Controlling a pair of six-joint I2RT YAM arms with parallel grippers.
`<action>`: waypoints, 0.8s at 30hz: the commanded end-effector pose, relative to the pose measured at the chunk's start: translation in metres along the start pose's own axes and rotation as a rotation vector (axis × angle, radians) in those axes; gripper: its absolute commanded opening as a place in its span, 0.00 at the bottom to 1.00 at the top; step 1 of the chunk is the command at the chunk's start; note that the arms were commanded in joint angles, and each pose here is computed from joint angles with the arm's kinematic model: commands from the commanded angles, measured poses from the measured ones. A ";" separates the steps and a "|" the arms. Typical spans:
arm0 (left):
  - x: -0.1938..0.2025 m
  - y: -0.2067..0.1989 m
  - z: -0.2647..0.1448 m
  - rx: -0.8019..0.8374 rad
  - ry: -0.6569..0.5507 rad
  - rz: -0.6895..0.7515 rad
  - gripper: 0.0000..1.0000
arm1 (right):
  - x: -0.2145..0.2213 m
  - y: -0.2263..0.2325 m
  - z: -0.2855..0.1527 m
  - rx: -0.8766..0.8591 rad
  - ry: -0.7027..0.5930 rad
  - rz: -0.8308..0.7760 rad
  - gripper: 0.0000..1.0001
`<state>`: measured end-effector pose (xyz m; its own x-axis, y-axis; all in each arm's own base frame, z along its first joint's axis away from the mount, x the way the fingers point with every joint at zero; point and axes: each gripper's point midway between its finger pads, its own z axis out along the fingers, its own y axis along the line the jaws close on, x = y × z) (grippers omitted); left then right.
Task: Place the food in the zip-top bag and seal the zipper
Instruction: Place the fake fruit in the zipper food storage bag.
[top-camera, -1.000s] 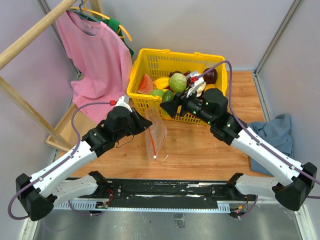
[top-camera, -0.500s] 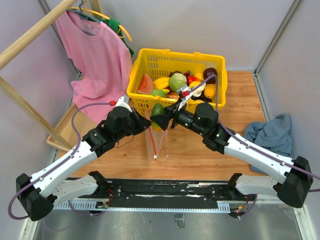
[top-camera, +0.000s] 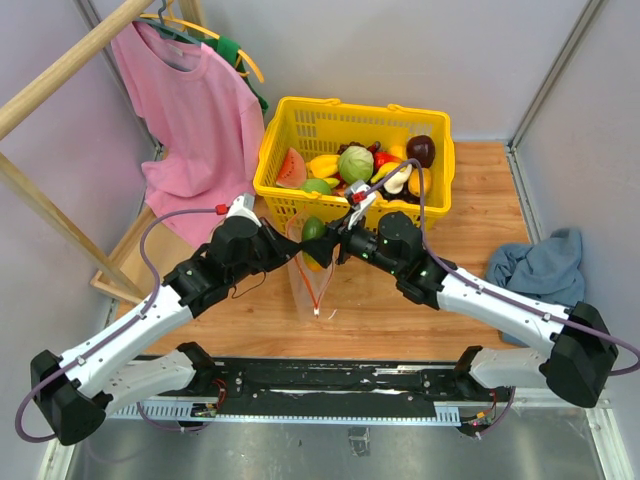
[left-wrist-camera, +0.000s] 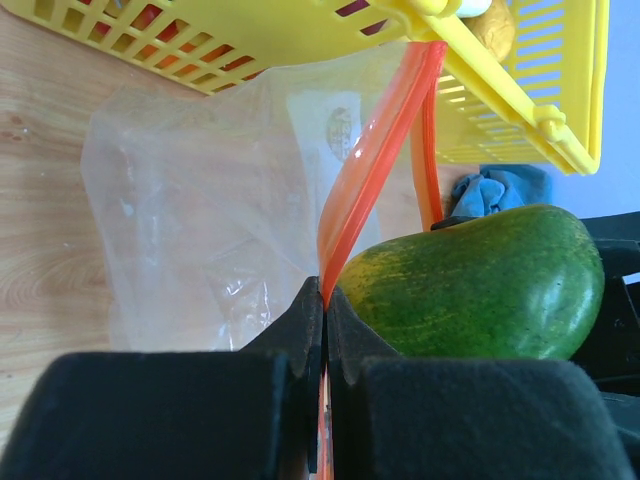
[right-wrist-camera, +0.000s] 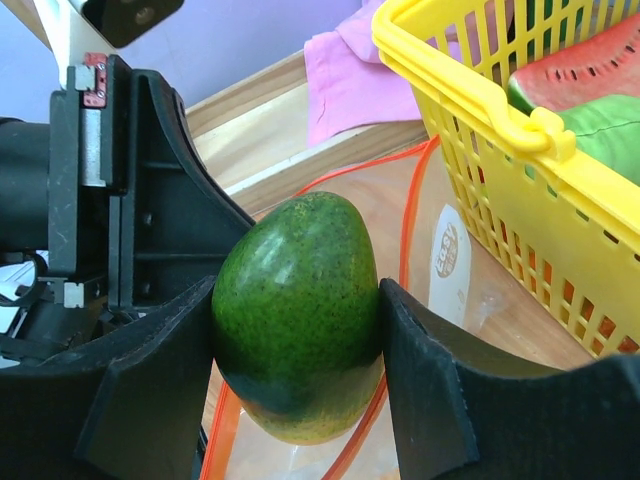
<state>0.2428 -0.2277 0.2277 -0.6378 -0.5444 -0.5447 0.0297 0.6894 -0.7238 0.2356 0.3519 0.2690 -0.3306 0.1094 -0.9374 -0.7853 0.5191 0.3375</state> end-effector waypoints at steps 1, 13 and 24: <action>-0.010 -0.008 -0.004 0.036 -0.039 -0.019 0.00 | 0.002 0.007 0.004 -0.034 -0.003 -0.038 0.49; -0.012 -0.003 -0.006 0.013 -0.055 -0.013 0.00 | -0.014 0.018 -0.005 -0.065 0.012 -0.083 0.81; -0.020 -0.001 -0.012 -0.001 -0.086 0.005 0.00 | -0.009 -0.016 -0.026 0.149 0.180 -0.161 0.71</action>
<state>0.2427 -0.2195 0.2343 -0.6092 -0.5632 -0.5582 0.0255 0.6896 -0.7237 0.2362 0.3355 0.2812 -0.2963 -0.0256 -0.9548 -0.7853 0.5755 0.2283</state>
